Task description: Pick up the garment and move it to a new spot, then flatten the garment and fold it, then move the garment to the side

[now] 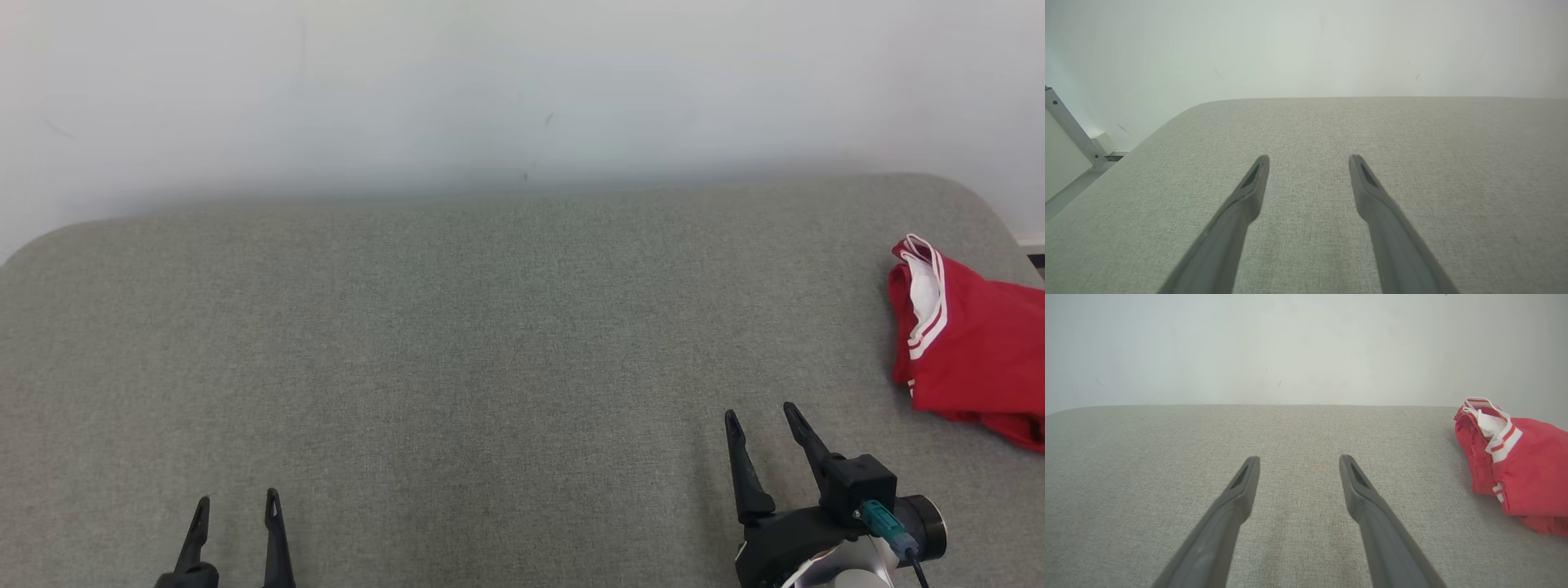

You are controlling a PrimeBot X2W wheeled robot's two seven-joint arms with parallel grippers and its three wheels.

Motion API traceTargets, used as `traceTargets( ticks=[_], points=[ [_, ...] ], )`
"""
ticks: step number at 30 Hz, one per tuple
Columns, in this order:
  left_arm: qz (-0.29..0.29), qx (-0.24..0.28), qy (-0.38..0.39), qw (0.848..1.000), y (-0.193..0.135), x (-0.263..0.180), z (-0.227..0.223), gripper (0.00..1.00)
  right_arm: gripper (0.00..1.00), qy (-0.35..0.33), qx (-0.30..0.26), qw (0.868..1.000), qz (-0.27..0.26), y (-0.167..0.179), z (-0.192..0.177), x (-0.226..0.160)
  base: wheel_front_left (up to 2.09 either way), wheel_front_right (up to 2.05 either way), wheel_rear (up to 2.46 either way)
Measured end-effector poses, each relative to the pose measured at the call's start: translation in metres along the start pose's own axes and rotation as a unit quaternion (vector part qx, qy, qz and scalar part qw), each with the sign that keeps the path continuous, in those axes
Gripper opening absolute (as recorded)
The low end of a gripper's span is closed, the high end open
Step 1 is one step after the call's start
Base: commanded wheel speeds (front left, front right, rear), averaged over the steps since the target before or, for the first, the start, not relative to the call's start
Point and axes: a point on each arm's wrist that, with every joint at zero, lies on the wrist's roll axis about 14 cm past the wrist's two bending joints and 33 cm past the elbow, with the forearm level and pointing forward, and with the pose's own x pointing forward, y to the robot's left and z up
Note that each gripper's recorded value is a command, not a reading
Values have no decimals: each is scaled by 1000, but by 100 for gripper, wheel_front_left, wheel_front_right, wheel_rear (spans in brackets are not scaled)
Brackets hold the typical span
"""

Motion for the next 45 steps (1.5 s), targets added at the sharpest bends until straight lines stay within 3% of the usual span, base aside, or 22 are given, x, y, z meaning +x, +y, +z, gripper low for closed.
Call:
traceTargets(
  ticks=[30,36,37,45],
  points=[
    [-8,-17,24,1000,-5,6,-16,100,100,35,3,999,8,5,-24,3,0,0,0],
    [-33,-38,21,998,-19,13,-14,100,100,38,8,999,-2,-2,-26,-2,0,0,0],
    [-34,-38,24,998,-20,12,-15,0,0,43,8,999,-2,-2,-29,-4,0,0,0],
    [-19,-73,66,995,-15,4,-36,0,0,83,50,995,-22,-7,-51,-15,0,0,0]
  ],
)
